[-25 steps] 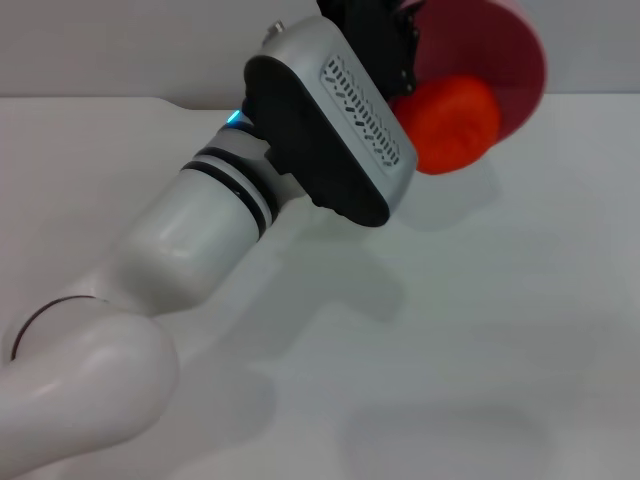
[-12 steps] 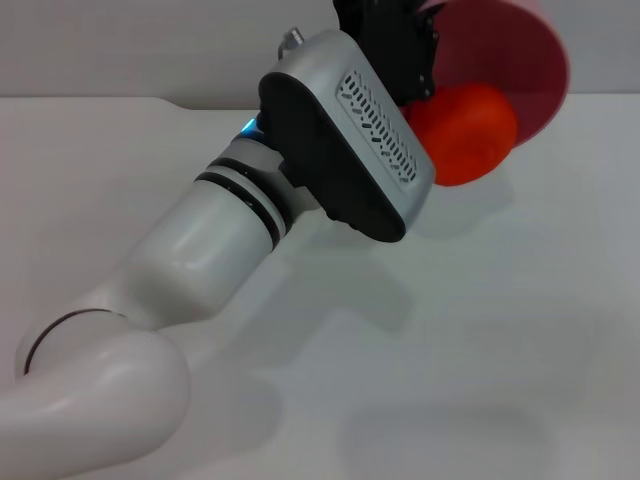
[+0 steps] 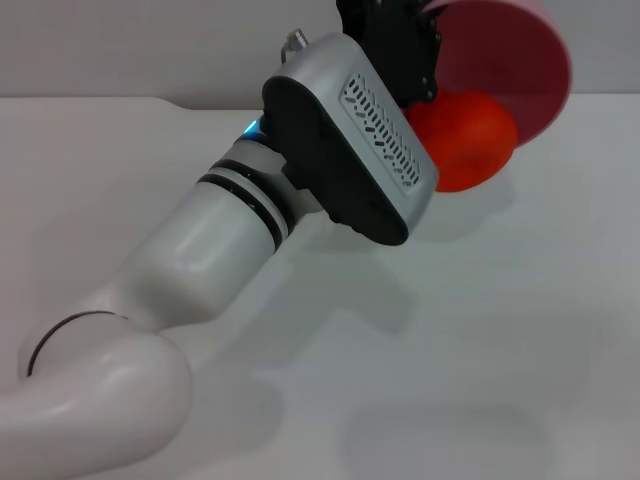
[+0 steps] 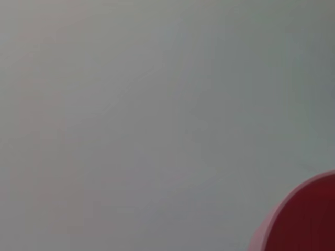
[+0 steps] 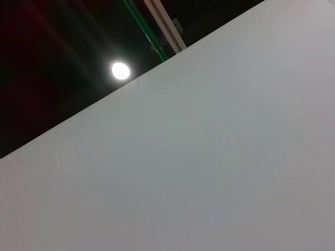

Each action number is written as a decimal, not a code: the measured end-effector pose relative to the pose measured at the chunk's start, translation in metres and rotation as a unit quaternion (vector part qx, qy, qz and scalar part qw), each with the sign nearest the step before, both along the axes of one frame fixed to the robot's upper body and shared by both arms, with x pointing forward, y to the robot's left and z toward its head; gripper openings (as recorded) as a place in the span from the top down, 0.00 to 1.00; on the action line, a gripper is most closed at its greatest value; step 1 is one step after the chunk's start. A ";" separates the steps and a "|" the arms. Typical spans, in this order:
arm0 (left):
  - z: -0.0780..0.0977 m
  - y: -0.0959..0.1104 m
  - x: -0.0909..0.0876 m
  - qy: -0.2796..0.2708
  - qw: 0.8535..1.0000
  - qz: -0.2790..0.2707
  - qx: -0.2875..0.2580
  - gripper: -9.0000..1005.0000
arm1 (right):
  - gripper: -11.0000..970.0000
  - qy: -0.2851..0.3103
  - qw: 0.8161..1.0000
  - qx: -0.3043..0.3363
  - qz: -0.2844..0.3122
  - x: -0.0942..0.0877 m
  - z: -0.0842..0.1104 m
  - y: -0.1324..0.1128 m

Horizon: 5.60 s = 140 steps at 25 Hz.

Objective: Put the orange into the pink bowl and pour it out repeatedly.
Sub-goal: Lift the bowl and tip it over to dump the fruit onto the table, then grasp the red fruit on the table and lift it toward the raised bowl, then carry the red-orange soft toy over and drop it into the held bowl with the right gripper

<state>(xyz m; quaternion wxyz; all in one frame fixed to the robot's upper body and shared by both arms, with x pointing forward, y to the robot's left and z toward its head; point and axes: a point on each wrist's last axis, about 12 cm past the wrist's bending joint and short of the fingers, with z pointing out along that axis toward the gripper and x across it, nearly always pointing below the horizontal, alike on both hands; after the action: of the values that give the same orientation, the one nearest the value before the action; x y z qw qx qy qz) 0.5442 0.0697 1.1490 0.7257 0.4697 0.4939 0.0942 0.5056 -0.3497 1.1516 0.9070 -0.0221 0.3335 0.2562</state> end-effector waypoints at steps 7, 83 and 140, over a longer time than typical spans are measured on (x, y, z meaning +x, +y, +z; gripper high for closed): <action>0.001 -0.001 -0.002 -0.011 1.000 0.002 -0.002 0.95 | 0.37 -0.002 1.000 0.000 0.004 0.002 0.001 0.002; 0.101 0.137 0.102 0.555 0.826 0.002 -0.100 0.95 | 0.43 0.579 0.472 -0.612 0.260 0.084 -0.028 0.193; 0.064 0.121 0.084 0.597 0.801 -0.012 -0.044 0.95 | 0.93 0.303 0.766 -0.502 0.263 0.012 0.157 0.129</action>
<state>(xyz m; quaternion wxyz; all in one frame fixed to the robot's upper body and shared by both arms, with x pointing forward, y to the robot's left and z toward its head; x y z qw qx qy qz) 0.6285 0.1907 1.2134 0.3080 0.4061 0.8274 -0.2359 0.5171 -0.2205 1.3083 0.5151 -0.4823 0.6536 0.2736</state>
